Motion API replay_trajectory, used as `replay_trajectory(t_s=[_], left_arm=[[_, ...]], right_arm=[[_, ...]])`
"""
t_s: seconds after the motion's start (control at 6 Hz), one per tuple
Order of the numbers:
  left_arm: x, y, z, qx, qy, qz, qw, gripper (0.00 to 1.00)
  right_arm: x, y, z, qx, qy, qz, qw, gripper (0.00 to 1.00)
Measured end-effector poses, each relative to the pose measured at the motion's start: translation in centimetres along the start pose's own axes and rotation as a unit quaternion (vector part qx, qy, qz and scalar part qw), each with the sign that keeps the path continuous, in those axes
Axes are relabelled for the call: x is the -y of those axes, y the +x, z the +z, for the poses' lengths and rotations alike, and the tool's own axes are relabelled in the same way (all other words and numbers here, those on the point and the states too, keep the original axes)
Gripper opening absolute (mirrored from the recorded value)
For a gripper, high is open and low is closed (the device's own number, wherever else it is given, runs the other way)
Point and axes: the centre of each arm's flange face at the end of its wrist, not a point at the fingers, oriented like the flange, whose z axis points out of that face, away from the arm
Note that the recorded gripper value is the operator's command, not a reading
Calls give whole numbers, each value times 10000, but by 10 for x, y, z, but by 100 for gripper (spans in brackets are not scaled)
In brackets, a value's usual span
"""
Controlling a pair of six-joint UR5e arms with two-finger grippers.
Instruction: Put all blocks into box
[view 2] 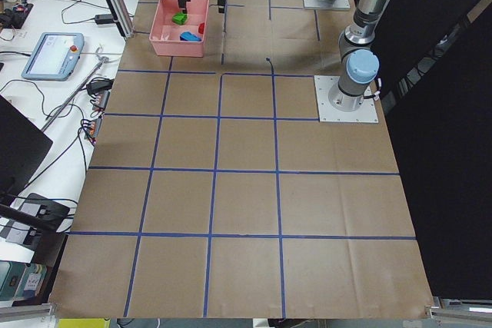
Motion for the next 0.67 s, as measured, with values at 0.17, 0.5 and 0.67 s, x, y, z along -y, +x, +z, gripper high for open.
replay_trajectory(t_s=[0.17,0.5,0.67], left_arm=[[-5,0,0,0,-5,-2,10000,99],[-8,-3,-2,2,10,-19,10000,99],[-8,-4,-3,3,17,-29,10000,99]], right_arm=[[-3,15,-17,-46,-103,74,9999,100],[-26,83,-88,-136,-589,9,9982,99],[-55,116,-126,-136,-782,-111,9968,98]])
